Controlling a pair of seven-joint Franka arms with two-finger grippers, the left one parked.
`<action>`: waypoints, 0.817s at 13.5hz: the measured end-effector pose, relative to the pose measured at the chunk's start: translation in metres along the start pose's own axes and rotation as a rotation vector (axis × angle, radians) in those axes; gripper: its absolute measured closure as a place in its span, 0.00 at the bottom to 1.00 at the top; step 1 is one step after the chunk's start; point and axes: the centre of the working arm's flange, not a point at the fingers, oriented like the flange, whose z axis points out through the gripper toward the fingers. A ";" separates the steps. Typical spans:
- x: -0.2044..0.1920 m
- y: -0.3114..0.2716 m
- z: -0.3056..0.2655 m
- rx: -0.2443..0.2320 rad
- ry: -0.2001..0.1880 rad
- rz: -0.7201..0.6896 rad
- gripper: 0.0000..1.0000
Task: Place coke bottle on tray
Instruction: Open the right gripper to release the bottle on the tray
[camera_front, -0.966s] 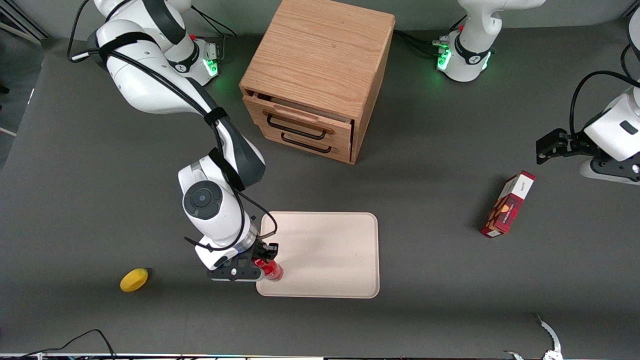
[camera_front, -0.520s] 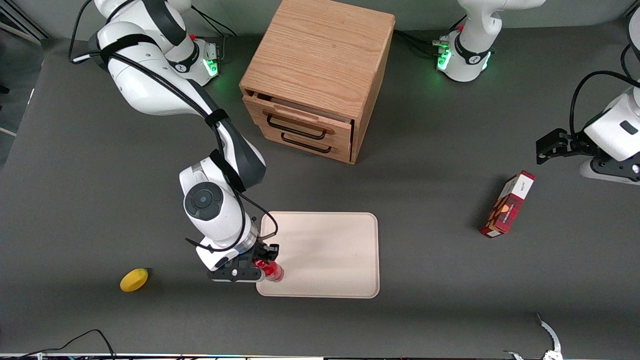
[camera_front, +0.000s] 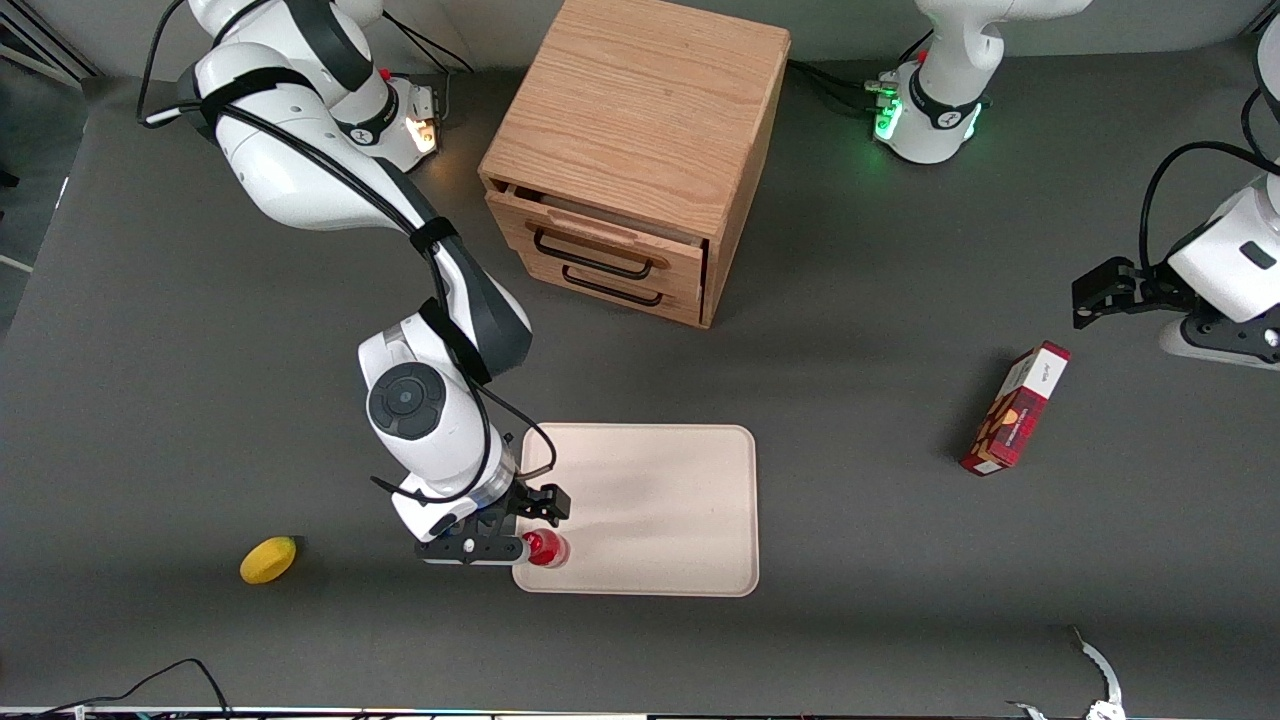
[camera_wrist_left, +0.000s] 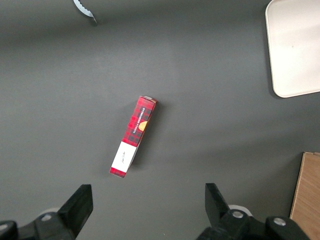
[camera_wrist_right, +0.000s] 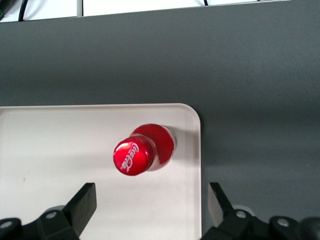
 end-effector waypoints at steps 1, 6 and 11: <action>0.000 0.000 0.000 0.000 0.000 0.000 0.00; 0.004 -0.001 -0.008 0.008 0.016 0.020 0.00; 0.005 0.009 -0.064 -0.044 -0.027 0.043 0.00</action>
